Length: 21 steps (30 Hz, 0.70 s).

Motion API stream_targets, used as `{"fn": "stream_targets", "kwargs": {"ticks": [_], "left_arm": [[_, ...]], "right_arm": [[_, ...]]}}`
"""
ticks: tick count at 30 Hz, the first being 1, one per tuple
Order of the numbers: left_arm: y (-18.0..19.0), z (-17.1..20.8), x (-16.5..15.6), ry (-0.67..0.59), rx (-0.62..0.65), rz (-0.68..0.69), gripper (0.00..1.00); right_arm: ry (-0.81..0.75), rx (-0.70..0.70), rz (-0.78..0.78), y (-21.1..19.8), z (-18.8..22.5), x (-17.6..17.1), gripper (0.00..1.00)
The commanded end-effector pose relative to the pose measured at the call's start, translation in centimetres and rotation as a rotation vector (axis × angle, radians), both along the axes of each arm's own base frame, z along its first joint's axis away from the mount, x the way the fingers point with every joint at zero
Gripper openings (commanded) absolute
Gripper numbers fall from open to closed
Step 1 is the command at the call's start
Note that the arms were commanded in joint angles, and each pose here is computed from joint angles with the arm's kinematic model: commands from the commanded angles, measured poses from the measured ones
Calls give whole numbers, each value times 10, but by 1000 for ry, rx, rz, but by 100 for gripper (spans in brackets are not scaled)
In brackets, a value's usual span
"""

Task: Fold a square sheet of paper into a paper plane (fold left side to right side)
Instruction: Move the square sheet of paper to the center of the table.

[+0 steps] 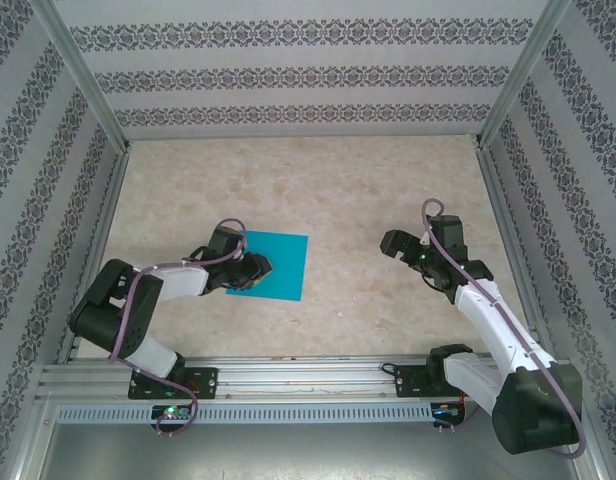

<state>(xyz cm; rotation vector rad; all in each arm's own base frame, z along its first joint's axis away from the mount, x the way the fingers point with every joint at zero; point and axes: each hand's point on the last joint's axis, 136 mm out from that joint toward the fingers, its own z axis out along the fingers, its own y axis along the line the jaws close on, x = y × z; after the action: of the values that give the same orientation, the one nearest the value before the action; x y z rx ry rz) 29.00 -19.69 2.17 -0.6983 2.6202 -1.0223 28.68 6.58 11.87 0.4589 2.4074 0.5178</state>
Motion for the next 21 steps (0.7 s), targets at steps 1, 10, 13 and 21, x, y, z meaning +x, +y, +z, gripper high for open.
{"fn": "stream_targets", "kwargs": {"ticks": [1,10,13,21], "left_arm": [[-3,-30,-20,111,22,155,31],[-54,-8,-7,45,-80,144,33],[-60,8,-1,7,-86,112,35],[-41,47,-1,-85,-8,66,41]], "right_arm": [[28,-34,-26,-4,1,0,98],[43,-106,89,18,2,10,98],[52,-146,142,29,0,15,98],[68,-228,341,82,-5,35,96]]}}
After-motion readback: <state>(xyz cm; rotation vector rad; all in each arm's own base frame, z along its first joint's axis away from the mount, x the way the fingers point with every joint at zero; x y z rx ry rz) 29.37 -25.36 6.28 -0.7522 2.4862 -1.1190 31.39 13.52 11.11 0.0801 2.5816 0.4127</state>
